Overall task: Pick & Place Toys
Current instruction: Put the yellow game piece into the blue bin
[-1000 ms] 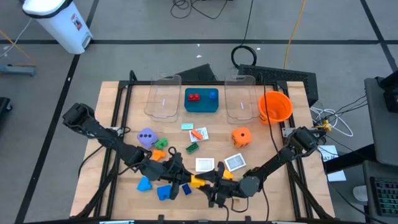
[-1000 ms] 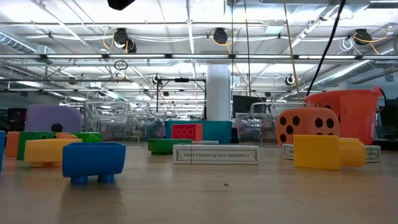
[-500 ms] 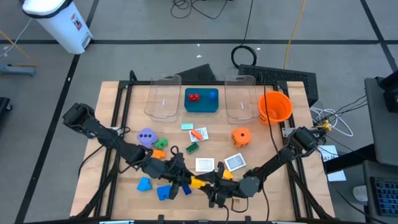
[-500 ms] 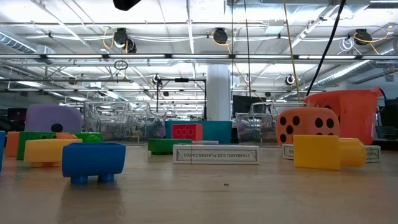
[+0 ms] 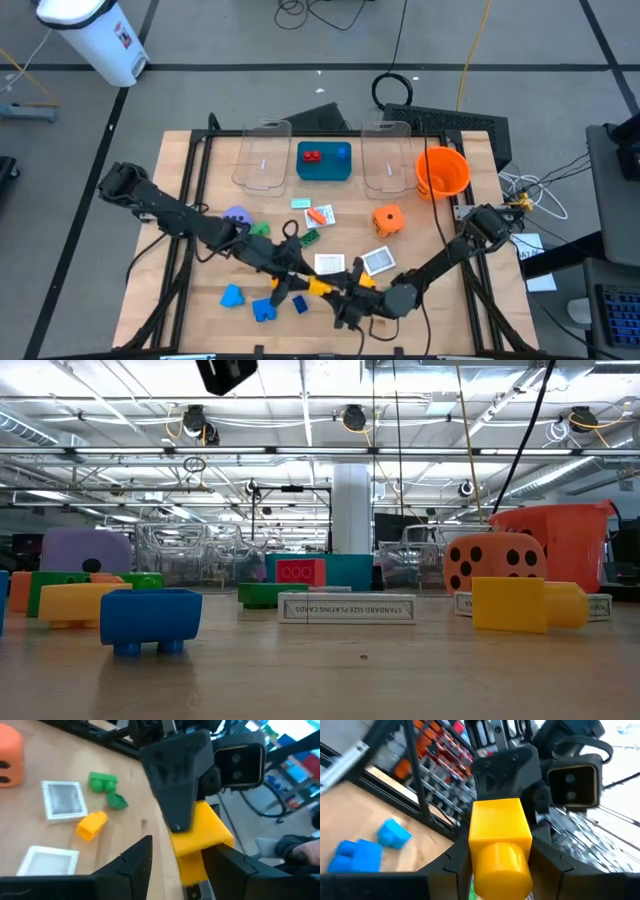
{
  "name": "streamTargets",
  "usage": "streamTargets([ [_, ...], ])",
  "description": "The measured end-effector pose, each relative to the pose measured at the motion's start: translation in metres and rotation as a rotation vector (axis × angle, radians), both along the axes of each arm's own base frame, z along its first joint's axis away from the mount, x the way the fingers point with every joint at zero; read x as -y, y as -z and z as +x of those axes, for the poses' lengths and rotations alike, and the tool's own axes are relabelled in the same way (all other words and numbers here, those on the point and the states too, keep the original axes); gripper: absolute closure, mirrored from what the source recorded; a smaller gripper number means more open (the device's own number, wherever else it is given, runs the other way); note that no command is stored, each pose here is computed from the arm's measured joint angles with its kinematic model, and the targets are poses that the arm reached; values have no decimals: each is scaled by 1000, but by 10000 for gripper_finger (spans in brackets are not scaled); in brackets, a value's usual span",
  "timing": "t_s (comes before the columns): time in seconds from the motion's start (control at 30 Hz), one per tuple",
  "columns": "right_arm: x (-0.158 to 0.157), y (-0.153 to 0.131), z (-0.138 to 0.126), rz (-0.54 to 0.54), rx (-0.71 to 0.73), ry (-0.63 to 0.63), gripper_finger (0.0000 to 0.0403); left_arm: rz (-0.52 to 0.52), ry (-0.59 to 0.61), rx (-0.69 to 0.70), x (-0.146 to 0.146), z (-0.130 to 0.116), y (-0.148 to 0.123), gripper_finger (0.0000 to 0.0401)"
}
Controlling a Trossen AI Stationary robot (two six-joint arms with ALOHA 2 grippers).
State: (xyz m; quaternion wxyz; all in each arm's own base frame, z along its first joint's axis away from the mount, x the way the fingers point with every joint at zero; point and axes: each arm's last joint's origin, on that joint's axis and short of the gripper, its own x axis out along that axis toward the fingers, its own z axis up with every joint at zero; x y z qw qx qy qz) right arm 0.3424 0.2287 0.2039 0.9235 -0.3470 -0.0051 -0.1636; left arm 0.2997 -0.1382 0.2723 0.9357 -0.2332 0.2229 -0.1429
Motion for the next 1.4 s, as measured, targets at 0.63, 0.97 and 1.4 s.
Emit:
streamTargets([
  [0.63, 2, 11, -1, 12, -85, 148, 266, 357, -197, 24, 44, -76, -18, 226],
  [0.97, 31, -2, 8, 98, -55, 320, 267, 494, -356, -9, 82, -71, 34, 226],
  [1.4, 184, -97, -4, 340, -188, 277, 268, 583, -416, -106, 88, -28, 116, 226],
])
